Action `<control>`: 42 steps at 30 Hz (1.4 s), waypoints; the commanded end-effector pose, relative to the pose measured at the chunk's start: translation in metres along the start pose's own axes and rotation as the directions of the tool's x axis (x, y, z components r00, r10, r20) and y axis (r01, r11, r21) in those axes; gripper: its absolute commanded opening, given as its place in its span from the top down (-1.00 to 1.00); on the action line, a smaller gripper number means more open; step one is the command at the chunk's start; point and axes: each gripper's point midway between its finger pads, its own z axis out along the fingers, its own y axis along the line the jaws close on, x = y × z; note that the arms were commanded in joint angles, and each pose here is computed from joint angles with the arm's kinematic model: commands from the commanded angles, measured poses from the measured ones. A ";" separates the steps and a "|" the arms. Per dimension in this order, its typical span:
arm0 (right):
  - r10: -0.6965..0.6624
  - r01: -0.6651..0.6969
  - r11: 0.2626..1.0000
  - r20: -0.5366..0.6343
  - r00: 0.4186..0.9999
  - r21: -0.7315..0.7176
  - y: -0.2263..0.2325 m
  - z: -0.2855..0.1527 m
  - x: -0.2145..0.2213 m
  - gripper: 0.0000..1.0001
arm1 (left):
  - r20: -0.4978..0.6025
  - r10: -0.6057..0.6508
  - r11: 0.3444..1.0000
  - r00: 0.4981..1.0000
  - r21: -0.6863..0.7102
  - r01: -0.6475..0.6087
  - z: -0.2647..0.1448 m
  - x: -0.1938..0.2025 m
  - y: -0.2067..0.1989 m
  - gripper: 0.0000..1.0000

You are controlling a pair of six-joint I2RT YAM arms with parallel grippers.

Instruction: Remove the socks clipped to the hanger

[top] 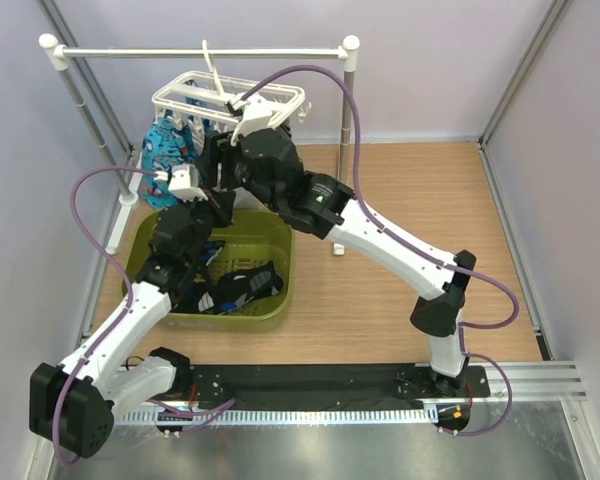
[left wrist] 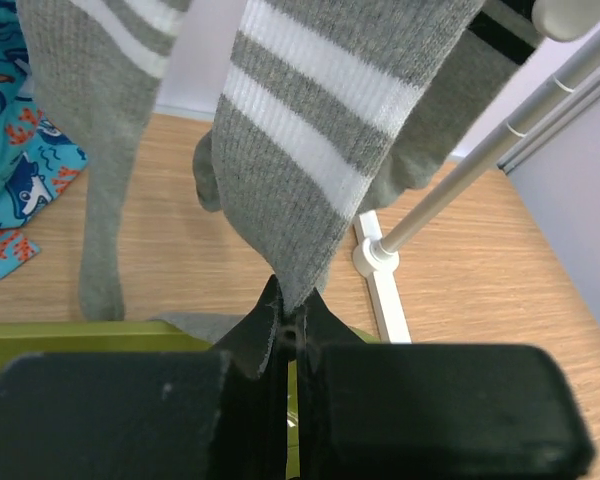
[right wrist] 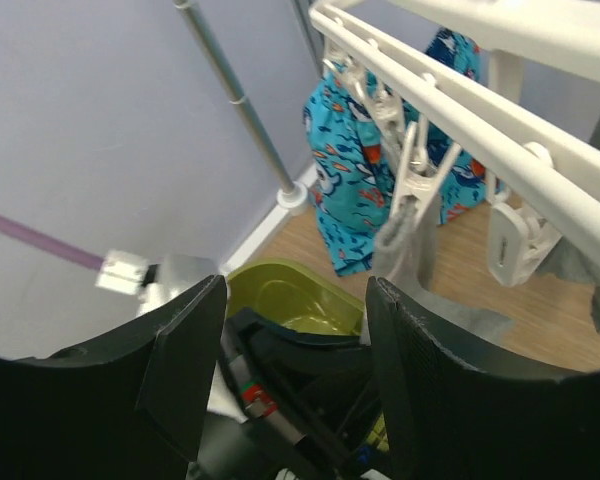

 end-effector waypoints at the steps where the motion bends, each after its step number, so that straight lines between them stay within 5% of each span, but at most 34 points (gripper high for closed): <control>1: 0.019 -0.028 0.995 0.098 0.995 0.091 -0.013 -0.001 -0.029 -0.29 | 0.089 -0.017 1.000 0.996 -0.017 0.018 -0.006 -0.023 0.000 1.00; 13: 0.017 -0.059 0.977 0.201 0.979 0.204 -0.036 0.029 -0.030 -0.21 | 0.096 -0.033 0.999 0.995 0.002 0.033 -0.008 -0.020 -0.004 0.99; 42: 0.127 -0.197 0.958 0.308 0.943 0.208 -0.072 0.071 -0.033 -0.16 | 0.100 -0.020 1.000 0.995 0.014 0.019 -0.007 -0.012 -0.007 0.99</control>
